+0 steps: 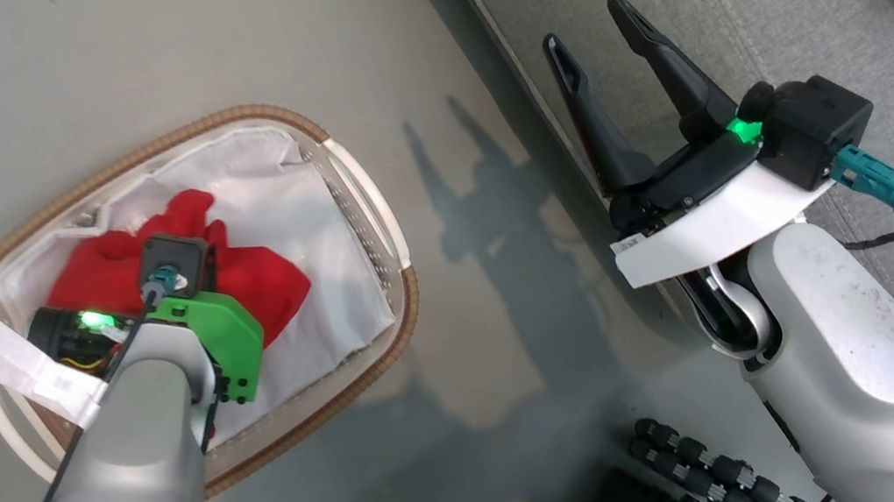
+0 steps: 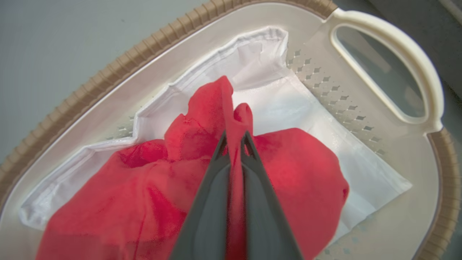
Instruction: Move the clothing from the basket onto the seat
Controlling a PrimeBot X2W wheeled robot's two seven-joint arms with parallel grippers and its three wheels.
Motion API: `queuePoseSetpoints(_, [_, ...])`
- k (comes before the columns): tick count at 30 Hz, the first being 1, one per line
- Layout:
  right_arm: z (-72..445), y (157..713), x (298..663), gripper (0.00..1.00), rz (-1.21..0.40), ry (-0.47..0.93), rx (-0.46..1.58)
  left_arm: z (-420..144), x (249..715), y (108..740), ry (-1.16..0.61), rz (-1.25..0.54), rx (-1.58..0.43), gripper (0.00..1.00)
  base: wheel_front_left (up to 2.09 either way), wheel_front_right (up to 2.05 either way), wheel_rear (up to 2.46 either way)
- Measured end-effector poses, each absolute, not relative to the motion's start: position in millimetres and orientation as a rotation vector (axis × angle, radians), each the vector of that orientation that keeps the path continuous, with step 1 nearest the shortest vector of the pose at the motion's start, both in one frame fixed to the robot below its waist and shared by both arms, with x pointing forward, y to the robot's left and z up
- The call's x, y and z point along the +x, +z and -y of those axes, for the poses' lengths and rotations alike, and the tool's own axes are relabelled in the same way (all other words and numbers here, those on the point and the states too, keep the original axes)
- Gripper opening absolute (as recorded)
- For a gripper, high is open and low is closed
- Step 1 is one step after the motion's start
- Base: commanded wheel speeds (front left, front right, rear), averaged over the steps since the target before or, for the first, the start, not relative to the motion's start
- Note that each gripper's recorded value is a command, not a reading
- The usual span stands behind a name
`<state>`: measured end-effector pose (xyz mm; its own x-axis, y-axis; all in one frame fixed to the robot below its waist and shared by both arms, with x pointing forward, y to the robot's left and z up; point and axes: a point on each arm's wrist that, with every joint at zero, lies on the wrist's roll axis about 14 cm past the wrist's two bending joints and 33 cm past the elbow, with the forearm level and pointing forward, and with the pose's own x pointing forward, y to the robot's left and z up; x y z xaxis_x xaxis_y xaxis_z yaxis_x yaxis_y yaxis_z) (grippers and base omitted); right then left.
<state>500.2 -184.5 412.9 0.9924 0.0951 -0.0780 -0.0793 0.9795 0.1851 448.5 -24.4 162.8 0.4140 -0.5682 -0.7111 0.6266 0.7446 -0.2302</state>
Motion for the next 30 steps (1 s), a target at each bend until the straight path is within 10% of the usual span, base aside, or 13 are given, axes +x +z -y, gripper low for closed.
queuePoseSetpoints(30, [155,487,444,1.00,0.024,0.147,0.180,22,453,388,-0.605,-0.331,-0.217,0.00,0.00,0.00,0.00])
